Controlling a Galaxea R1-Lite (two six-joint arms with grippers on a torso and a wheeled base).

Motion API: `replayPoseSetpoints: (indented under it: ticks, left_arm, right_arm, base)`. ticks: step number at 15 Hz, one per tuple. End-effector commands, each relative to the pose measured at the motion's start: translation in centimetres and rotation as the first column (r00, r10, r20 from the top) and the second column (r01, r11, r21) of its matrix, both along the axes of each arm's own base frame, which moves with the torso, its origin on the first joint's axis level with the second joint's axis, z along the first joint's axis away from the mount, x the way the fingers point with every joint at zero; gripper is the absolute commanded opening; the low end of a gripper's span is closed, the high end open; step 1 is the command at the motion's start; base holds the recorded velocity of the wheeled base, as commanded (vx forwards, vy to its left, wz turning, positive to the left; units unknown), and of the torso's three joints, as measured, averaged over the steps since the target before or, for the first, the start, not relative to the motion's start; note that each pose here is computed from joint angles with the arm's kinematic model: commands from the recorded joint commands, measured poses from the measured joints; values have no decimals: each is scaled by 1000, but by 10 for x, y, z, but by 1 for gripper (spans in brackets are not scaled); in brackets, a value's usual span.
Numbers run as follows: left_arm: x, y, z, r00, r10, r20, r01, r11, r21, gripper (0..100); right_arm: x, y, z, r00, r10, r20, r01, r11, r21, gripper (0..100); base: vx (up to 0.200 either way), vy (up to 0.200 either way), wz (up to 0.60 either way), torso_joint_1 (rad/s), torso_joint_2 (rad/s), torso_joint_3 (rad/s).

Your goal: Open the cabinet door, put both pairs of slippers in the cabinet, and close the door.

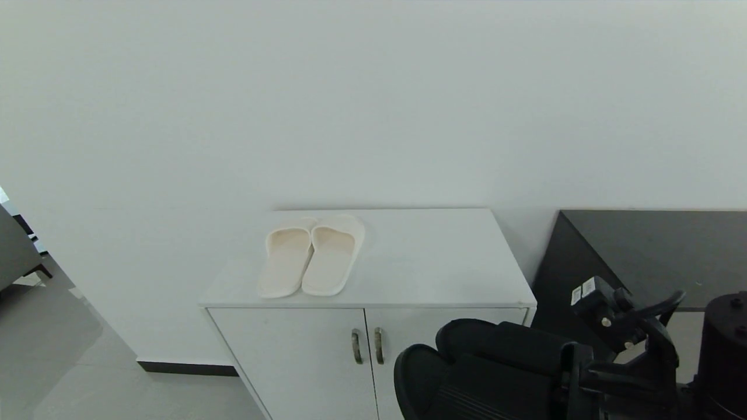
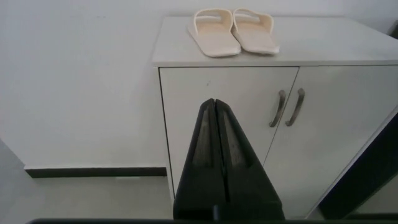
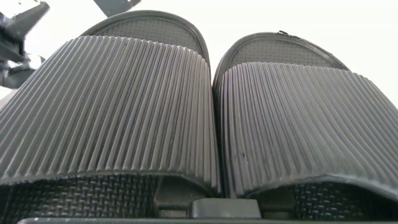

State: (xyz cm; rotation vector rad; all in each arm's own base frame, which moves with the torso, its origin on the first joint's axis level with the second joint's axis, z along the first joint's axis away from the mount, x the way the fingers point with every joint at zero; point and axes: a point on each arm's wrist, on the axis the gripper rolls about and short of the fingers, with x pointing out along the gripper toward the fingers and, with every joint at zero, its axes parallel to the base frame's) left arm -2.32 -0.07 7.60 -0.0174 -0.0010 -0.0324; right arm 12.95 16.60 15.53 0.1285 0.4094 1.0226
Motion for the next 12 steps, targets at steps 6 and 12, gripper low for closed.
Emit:
replayPoseSetpoints:
  ticks: [6,12]
  left_arm:
    - [0,0,0,1000,0,-1,0,1000,-2,0]
    - [0,0,0,1000,0,-3,0,1000,4,0]
  right_arm:
    - [0,-1,-1,1000,2,-1,-2,1000,0,0]
    - [0,-1,-3,1000,4,-6,-4,1000,-8,0]
  base:
    - [0,0,0,-124,265,143]
    - [0,0,0,-250,537,290]
